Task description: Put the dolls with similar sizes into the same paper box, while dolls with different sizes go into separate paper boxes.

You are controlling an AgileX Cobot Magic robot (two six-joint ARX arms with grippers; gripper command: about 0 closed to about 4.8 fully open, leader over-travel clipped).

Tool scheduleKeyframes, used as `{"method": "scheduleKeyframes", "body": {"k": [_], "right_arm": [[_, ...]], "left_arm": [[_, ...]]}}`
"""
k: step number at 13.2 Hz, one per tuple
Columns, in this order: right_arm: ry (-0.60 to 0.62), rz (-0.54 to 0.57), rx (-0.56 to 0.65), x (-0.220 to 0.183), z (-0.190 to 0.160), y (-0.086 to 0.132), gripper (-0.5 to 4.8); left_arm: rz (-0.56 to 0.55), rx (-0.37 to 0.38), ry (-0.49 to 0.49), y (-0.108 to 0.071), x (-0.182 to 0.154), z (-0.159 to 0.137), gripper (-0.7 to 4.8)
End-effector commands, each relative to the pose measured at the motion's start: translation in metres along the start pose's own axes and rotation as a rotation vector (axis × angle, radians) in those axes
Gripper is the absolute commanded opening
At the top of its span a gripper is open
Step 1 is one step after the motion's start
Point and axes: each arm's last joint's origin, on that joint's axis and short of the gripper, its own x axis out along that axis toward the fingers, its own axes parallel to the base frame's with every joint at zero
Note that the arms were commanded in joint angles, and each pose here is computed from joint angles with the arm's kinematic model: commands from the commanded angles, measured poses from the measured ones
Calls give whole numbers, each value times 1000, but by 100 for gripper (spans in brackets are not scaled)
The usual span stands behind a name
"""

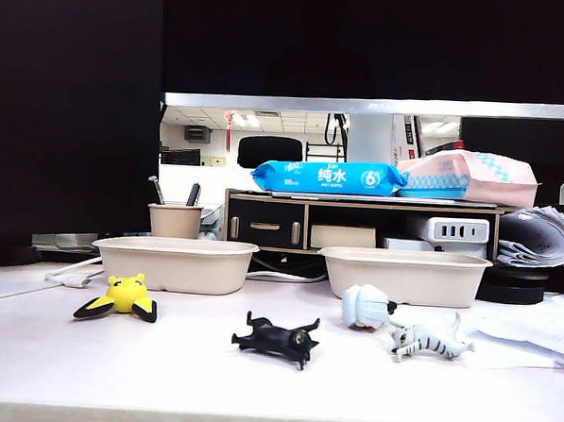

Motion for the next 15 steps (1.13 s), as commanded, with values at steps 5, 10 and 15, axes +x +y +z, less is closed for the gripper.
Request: {"method": "scheduleKeyframes", "body": {"k": [5, 10, 15], "right_arm": [[-173, 118, 202, -2, 17, 4, 1], [-388, 262, 264, -25, 90, 14, 0], [-61, 576, 272, 50, 178, 49, -2]], "left_arm": [[-68, 7, 180, -7, 10, -13, -5], [-145, 26, 249, -16, 13, -19, -5], [-245, 49, 241, -26, 12, -18, -5]]}}
